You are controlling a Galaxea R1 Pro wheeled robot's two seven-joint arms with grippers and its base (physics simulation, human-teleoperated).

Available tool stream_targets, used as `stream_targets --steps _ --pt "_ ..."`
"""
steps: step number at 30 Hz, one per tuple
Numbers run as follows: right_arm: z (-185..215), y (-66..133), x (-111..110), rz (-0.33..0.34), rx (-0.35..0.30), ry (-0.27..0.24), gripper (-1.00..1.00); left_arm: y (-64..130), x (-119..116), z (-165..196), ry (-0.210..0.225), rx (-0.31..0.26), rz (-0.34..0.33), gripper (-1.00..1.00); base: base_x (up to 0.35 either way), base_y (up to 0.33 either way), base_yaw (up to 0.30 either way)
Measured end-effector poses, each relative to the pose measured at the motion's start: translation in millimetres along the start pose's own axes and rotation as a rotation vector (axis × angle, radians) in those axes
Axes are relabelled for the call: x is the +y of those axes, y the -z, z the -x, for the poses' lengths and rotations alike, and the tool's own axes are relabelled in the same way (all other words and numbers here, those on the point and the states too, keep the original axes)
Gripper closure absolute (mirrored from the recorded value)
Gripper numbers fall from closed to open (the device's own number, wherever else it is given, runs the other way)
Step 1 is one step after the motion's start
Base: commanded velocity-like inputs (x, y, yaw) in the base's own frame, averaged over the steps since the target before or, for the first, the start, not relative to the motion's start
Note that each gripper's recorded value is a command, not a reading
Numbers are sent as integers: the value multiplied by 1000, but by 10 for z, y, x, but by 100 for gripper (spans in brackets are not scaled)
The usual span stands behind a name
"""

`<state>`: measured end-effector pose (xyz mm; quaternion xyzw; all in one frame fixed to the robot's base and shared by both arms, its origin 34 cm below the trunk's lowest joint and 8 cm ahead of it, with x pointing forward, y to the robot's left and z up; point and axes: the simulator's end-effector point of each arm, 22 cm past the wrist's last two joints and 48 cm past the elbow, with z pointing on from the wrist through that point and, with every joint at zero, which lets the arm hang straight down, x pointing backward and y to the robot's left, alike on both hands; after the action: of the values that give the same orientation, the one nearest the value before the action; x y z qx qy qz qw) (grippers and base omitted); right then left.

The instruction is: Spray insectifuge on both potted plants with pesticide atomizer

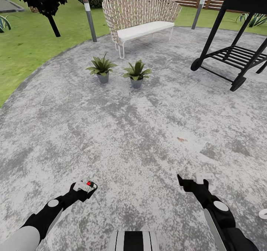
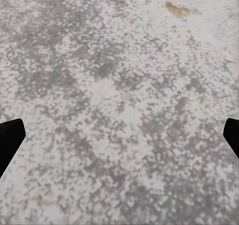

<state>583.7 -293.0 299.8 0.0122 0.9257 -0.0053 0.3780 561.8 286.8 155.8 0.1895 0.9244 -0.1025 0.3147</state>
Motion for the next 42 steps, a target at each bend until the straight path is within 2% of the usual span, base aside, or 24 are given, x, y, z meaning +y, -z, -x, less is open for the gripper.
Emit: stream_targets --steps 17,21,27,42 --pt "-262 -112 -19 -5 51 -2 -100 -87 -40 -310 14 49 -12 -100 0 0 68" --pt "-267 -114 -16 -4 53 -1 -100 -80 -25 -331 17 52 -6 -100 0 0 13" --pt "-266 -114 -15 -4 52 -1 -100 -76 44 -345 16 49 36 -100 56 17 2" --pt "-264 -113 -21 -5 52 -2 -100 -92 -10 -342 8 49 27 -100 60 4 0"
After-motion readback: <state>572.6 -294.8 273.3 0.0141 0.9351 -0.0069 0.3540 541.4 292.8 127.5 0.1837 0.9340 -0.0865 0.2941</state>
